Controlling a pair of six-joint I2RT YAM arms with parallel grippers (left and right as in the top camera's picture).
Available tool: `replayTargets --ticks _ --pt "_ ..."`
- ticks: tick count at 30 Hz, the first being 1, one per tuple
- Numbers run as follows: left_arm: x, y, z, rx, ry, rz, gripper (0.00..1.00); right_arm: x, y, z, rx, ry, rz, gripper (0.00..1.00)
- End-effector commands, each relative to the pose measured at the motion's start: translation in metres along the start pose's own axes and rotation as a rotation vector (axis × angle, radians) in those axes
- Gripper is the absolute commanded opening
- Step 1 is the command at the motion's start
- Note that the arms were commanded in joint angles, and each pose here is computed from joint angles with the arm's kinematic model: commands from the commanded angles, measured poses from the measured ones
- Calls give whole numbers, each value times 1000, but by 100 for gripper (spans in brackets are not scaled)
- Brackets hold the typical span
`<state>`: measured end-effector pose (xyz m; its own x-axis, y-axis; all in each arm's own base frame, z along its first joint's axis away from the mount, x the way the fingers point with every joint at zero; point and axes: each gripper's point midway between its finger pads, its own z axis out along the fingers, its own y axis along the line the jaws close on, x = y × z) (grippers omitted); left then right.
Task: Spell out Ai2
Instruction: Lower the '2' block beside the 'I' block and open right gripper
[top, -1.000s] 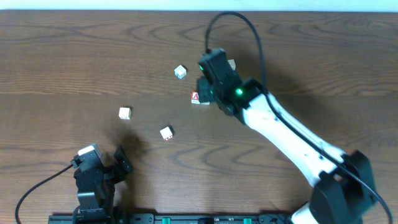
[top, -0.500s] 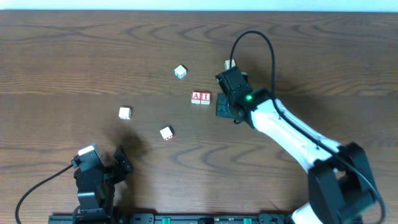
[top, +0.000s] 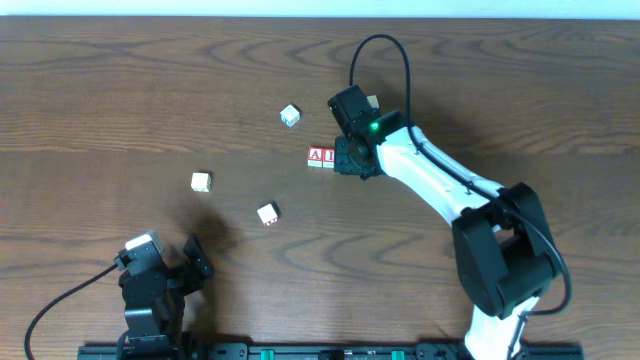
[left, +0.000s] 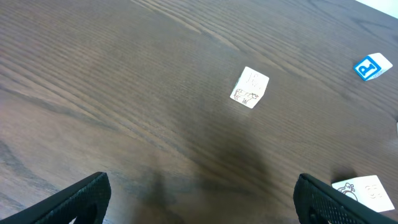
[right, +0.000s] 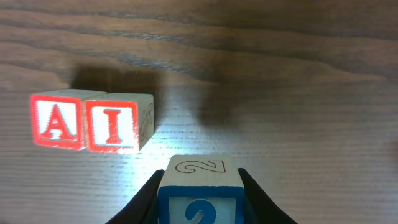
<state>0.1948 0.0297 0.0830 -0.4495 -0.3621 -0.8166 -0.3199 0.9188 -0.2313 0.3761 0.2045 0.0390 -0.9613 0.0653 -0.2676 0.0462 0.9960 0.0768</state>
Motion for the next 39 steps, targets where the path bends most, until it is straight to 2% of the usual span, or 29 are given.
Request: replayTargets --ticks 1,13,39 --pt "3 2 2 -6 5 5 95 -7 -3 6 21 -14 -36 2" --pt "3 2 2 -6 5 5 95 -27 0 12 20 -96 -26 2" --pt "3 2 2 -6 5 5 95 -22 5 30 9 -75 -46 2"
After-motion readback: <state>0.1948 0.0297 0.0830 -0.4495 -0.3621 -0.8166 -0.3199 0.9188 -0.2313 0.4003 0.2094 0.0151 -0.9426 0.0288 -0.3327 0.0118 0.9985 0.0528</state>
